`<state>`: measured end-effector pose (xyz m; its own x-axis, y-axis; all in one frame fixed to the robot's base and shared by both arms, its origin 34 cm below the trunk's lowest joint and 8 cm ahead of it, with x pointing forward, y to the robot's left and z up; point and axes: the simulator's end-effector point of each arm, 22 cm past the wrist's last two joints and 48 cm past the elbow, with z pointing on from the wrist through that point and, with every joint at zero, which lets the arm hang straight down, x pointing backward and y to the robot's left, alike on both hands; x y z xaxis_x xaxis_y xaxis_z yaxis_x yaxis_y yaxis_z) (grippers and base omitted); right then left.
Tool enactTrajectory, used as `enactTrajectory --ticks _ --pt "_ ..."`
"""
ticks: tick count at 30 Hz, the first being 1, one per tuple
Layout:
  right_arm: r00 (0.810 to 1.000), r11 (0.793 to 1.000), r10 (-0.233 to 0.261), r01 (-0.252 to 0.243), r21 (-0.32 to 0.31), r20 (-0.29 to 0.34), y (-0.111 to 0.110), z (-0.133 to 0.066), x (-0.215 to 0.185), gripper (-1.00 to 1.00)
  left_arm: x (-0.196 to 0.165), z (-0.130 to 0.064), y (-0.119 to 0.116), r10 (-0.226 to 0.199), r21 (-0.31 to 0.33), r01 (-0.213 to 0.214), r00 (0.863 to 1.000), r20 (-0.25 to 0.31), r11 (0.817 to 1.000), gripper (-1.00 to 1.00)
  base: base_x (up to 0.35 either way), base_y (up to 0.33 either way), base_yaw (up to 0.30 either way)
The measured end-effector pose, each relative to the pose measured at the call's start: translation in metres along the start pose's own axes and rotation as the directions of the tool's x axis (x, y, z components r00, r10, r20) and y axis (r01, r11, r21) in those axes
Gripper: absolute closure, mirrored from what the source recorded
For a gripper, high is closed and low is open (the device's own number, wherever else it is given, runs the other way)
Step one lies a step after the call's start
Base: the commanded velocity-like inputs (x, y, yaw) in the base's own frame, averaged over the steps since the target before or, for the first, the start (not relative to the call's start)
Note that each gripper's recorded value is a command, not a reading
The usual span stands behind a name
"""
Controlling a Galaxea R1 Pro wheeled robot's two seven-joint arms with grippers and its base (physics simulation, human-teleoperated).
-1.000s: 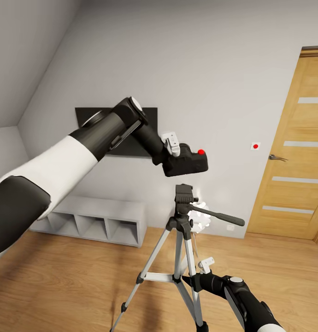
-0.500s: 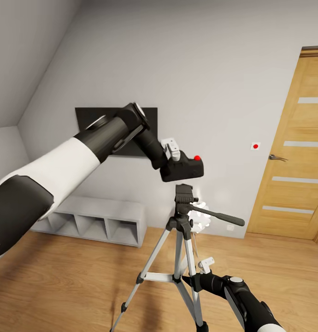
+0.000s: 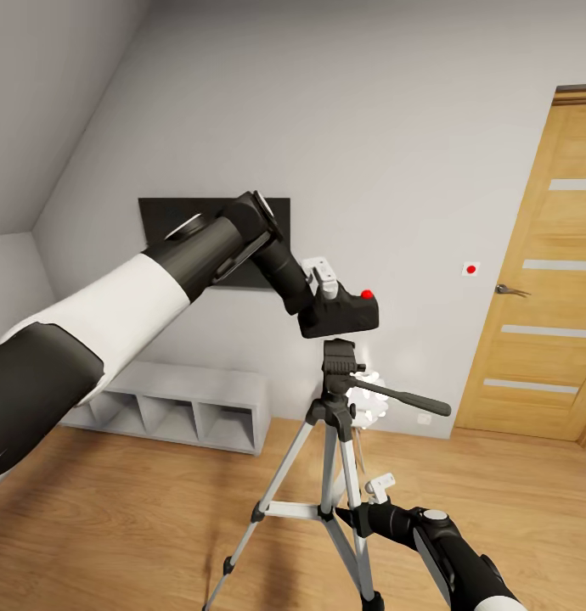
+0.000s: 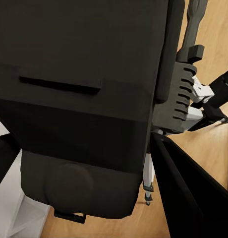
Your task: Attach the digital camera to the camera tripod in the bedroom.
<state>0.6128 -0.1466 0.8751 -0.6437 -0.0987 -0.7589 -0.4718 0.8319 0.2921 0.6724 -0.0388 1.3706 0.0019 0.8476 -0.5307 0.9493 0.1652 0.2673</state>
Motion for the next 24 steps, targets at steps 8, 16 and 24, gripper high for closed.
enactTrajectory --ticks 8,16,24 --pt "1.0 1.0 0.002 -0.002 0.0 0.0 0.0001 0.0 0.0001 1.0 -0.0019 -0.0005 -0.0008 0.012 -0.003 -0.012 1.0 0.002 1.0 1.0 0.0 0.0 0.0" --pt "1.0 1.0 0.0 0.0 0.0 0.001 -0.0002 0.0001 -0.0001 1.0 -0.0023 -0.0001 -0.0011 0.018 -0.004 -0.018 1.0 0.003 1.0 1.0 0.0 0.0 0.0" --pt "1.0 1.0 0.002 -0.002 0.0 0.0 -0.0001 0.0 0.0 1.0 -0.0019 0.0004 -0.0014 0.019 -0.004 -0.019 1.0 0.001 1.0 1.0 0.0 0.0 0.0"
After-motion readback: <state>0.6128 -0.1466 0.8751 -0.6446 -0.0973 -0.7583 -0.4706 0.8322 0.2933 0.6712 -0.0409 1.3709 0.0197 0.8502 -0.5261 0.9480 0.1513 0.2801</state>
